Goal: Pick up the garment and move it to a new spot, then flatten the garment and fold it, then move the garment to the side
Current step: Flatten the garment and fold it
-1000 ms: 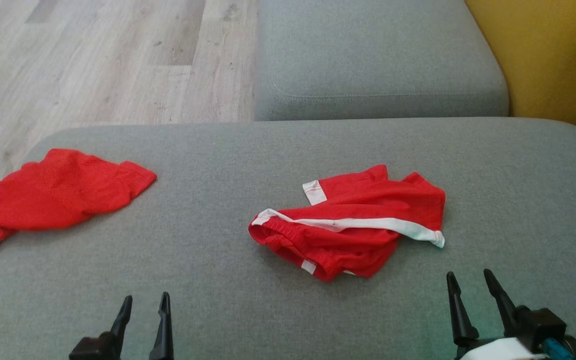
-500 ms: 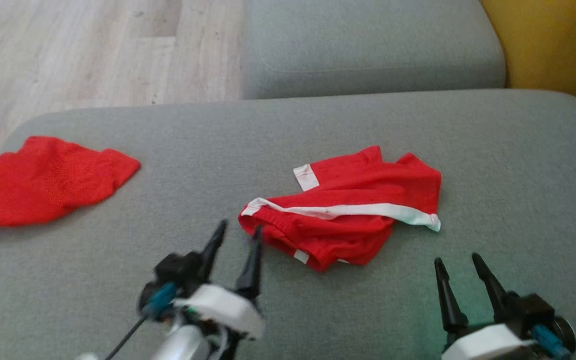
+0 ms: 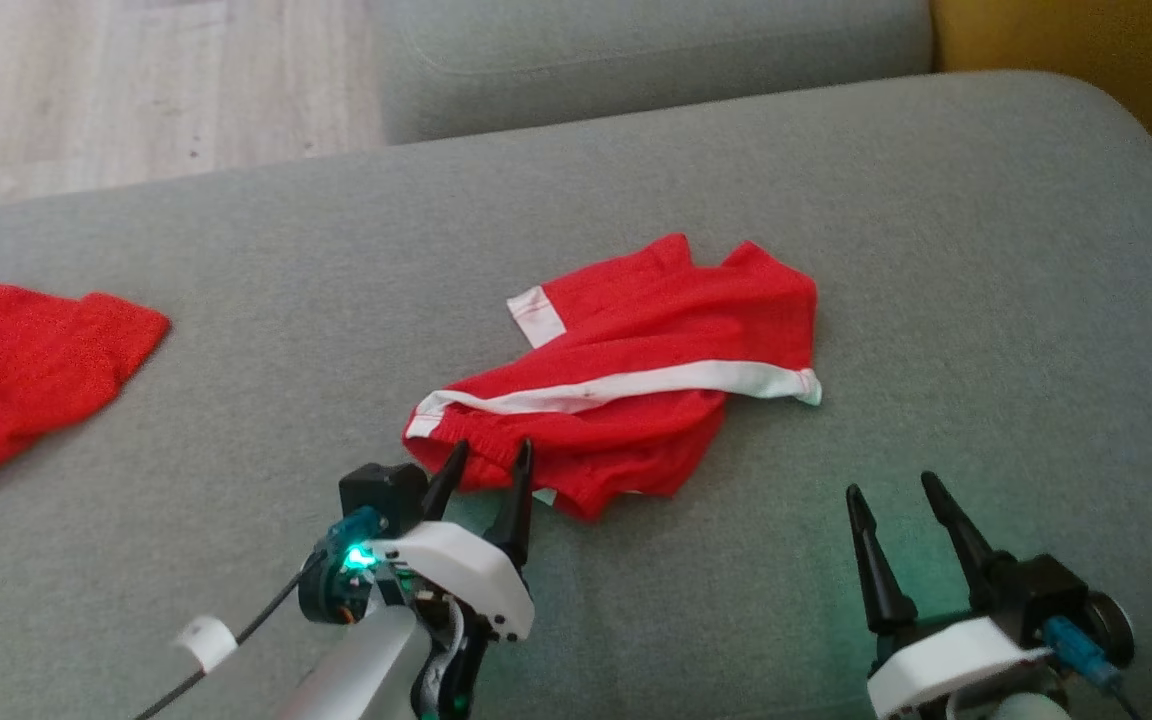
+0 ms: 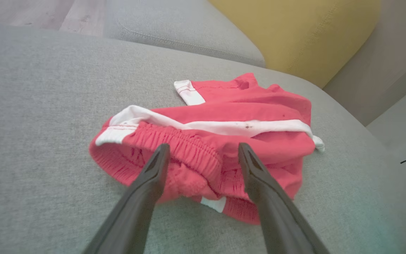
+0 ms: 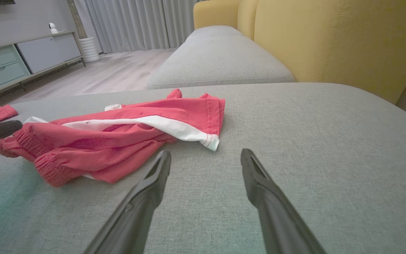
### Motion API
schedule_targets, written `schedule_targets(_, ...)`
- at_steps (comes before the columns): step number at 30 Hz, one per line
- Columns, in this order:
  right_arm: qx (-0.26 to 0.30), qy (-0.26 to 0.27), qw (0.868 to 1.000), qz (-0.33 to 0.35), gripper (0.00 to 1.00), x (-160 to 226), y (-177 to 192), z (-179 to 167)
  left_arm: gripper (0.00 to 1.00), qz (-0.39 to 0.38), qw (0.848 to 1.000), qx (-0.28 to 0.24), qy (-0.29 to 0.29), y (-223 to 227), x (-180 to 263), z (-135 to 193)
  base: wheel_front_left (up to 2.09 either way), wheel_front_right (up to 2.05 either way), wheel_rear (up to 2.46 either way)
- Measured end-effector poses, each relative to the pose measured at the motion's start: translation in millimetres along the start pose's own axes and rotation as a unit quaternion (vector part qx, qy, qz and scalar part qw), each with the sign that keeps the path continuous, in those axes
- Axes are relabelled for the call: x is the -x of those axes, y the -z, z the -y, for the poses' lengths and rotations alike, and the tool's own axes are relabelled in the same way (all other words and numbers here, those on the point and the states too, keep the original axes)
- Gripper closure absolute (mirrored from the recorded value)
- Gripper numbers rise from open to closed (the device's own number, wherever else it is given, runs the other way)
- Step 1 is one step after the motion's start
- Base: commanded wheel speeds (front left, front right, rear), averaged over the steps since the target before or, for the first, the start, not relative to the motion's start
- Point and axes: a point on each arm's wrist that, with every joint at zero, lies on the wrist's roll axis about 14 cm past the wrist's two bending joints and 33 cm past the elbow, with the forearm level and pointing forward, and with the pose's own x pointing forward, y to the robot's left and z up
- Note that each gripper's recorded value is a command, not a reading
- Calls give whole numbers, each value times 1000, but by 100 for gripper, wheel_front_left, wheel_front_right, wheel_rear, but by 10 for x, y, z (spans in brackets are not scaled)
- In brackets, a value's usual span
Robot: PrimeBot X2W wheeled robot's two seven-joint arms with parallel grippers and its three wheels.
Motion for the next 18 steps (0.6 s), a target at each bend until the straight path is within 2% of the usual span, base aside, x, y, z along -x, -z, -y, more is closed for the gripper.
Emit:
schedule_targets(7,-1,14,1000,-3,0,-29,9,90,0,-32,999,4,-9,145,-174,-86,0,0,0)
schedule_targets(18,-4,25,1000,-16,0,-5,92,156,0,-32,998,51,-35,231,-196,-199,0,0,0)
